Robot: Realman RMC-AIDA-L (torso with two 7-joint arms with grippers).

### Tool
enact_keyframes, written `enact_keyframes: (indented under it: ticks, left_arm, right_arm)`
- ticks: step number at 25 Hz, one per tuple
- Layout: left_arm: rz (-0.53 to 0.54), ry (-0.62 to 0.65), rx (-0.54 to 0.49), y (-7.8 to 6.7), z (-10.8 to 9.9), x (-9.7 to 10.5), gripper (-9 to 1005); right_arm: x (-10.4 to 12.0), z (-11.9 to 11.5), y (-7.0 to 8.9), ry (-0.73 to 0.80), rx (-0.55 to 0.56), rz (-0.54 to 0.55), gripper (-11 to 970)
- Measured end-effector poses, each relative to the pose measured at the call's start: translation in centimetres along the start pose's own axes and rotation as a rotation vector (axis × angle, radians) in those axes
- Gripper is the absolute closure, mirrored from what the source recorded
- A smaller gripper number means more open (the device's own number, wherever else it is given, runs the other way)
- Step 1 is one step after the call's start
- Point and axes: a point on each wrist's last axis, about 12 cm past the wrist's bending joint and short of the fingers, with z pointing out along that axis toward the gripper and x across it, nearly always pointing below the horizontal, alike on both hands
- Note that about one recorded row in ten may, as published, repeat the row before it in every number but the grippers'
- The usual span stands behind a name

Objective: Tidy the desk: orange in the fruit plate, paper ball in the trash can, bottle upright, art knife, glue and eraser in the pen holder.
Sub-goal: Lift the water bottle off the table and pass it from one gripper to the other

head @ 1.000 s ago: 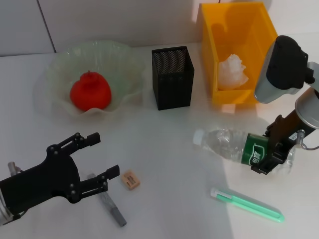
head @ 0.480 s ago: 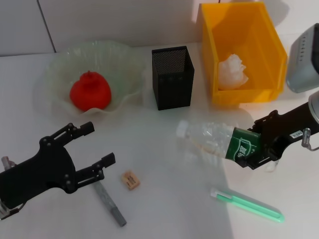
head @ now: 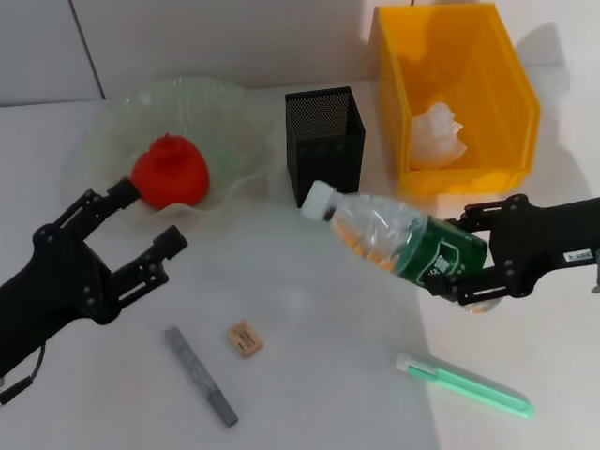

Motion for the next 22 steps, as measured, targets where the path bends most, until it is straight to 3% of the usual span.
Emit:
enact_keyframes:
  ticks: [6,9,10,13,16,22]
  left_arm:
    - [-0.090,-0.099,-0.044,-0.2,0.4,0.0,223]
    - [-0.122,-0.119,-0.040,-0.3,0.7,-0.1,224]
    - [-0.177,-0.148,0.021,-0.4,1.8,-0.6,225]
    - [-0.194,-0.155,0.041,-0.4,2.2,-0.8,226]
    - [-0.253,-0.152,0.125,-0.4,3.8,-1.2,227]
    - [-0.282,-0.161,0.156,-0.4,4.3,-1.5,229]
  right_arm:
    - [2.7,-1.1,0.4,-0.313,-0.022,0.025,198]
    - [3.2,-1.2,0.6,-0.380,-0.035,0.022,199]
    - [3.3,-1.2,0.7,-0.400,-0.041,0.022,199]
    - [3.3,-0.9,1.2,-0.467,-0.071,0.001,199]
    - [3.2,-0.6,1.5,-0.520,-0.097,-0.017,200]
    - [3.0,0.1,1.8,-0.565,-0.126,-0.054,201]
